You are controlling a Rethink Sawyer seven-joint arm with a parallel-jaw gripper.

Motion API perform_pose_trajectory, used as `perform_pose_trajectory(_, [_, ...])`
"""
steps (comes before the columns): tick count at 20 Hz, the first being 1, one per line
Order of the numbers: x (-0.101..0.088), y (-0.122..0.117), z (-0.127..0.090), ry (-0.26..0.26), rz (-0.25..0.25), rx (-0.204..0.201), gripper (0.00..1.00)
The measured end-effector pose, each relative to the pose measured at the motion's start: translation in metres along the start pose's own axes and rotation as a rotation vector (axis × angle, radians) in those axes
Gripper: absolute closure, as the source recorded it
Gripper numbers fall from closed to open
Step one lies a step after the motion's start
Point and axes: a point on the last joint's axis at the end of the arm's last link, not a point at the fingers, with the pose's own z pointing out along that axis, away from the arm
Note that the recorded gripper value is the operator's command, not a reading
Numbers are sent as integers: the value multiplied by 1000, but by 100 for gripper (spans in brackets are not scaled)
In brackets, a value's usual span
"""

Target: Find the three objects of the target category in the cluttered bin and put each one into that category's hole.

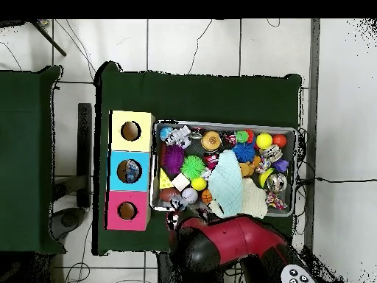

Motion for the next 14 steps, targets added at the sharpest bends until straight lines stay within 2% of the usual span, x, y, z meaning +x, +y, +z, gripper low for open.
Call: perform_pose_trajectory(14, [5,30,-2,43,-72,29,100])
